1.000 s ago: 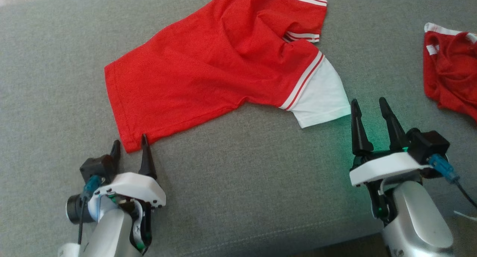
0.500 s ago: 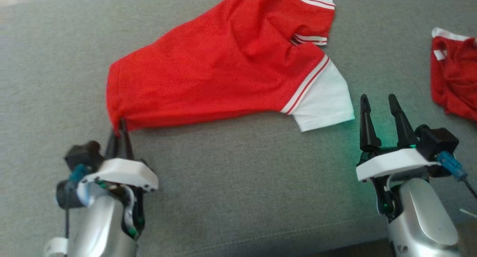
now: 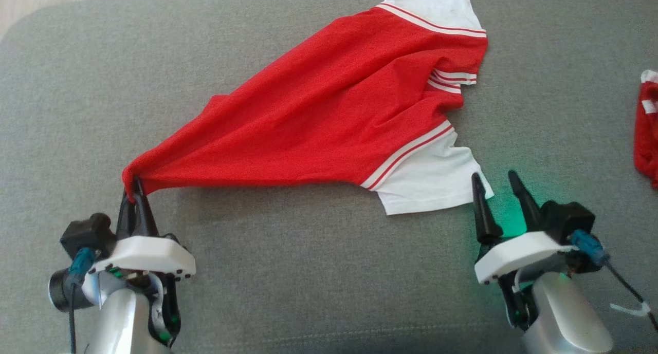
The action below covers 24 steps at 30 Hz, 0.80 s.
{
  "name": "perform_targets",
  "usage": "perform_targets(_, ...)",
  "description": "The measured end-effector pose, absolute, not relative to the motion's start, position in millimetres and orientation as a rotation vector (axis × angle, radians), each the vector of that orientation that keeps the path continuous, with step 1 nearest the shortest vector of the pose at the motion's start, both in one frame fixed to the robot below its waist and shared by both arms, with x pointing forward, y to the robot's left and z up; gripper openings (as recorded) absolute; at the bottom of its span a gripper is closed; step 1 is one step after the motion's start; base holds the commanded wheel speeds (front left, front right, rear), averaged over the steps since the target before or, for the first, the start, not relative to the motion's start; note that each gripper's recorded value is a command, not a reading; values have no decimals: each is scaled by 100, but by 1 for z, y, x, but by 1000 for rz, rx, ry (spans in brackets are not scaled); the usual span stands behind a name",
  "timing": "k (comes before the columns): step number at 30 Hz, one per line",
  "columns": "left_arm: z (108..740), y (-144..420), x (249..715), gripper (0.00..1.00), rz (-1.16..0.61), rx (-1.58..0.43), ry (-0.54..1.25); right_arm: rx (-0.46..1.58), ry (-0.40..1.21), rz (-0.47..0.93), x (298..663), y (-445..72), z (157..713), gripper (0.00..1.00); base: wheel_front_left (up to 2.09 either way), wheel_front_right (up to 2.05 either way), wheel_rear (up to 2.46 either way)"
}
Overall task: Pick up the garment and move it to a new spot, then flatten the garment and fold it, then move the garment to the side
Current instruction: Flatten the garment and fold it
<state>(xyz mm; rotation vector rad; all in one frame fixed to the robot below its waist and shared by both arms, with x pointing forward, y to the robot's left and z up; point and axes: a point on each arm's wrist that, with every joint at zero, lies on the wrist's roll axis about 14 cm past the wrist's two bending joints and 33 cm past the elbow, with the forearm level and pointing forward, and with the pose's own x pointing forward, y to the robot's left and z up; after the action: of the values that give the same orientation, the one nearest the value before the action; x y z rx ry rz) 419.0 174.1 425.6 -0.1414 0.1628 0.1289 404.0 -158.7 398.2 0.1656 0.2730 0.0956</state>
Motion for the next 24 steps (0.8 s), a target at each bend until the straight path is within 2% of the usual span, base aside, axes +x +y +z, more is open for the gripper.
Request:
perform_targets(8, 418, 171, 418, 0, 113, -133, 183, 142, 391, 98, 391, -158, 364, 100, 0, 0, 0)
perform_targets(13, 414, 167, 422, 0, 100, -132, 194, 122, 400, 114, 401, -155, 360, 100, 0, 0, 0)
perform_targets(14, 413, 166, 424, 0, 98, -132, 194, 121, 400, 118, 404, -154, 360, 82, 0, 0, 0)
perform_targets(16, 413, 165, 427, 0, 95, -131, 194, 132, 401, 121, 410, -152, 359, 0, 0, 0, 0)
perform_targets(24, 421, 163, 431, 0, 82, -127, 170, 164, 352, 104, 422, -154, 375, 0, 0, 0, 0)
